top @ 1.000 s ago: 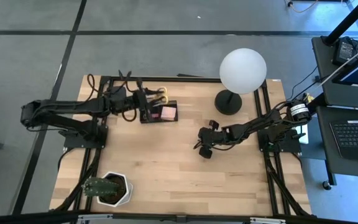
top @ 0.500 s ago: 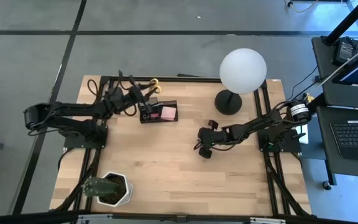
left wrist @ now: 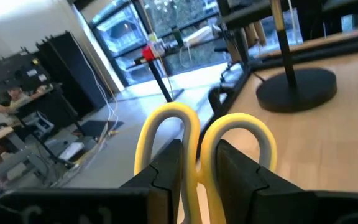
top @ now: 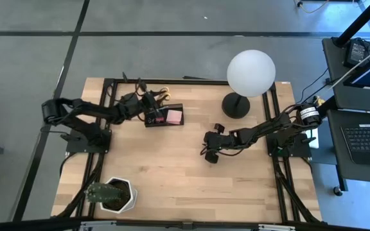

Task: Pick and place office supplies into organizer
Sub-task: Put the yellow scissors into the desk organizer

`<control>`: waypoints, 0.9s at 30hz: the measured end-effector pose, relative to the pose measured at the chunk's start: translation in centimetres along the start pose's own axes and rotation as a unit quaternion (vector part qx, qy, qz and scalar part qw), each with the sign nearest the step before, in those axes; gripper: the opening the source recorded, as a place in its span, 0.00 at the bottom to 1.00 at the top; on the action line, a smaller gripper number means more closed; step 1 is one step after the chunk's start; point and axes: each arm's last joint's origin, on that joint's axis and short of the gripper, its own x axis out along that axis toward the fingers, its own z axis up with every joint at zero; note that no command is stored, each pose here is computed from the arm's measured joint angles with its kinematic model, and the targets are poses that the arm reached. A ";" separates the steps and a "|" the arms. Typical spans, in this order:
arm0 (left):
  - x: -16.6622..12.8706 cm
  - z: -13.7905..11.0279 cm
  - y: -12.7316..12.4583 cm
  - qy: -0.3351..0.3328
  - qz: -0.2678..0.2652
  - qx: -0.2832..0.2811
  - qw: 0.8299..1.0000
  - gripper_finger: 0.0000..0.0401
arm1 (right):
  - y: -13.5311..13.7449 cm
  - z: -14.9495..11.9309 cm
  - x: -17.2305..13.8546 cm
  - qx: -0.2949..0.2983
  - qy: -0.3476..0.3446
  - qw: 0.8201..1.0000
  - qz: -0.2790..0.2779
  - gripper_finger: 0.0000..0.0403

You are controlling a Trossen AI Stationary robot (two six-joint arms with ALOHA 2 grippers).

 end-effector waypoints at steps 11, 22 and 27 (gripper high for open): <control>0.7 -1.5 -0.8 0.034 -0.014 -0.010 0.999 0.18 | 0.0 0.0 0.0 -0.001 0.002 1.000 -0.001 0.29; 0.7 -1.7 -0.9 0.038 -0.019 -0.010 0.999 0.31 | 0.0 -0.1 0.0 -0.001 0.004 1.000 -0.001 0.29; 0.6 -1.5 -0.9 0.034 -0.016 -0.011 0.999 0.37 | 0.0 -0.1 0.0 -0.001 0.004 1.000 -0.001 0.29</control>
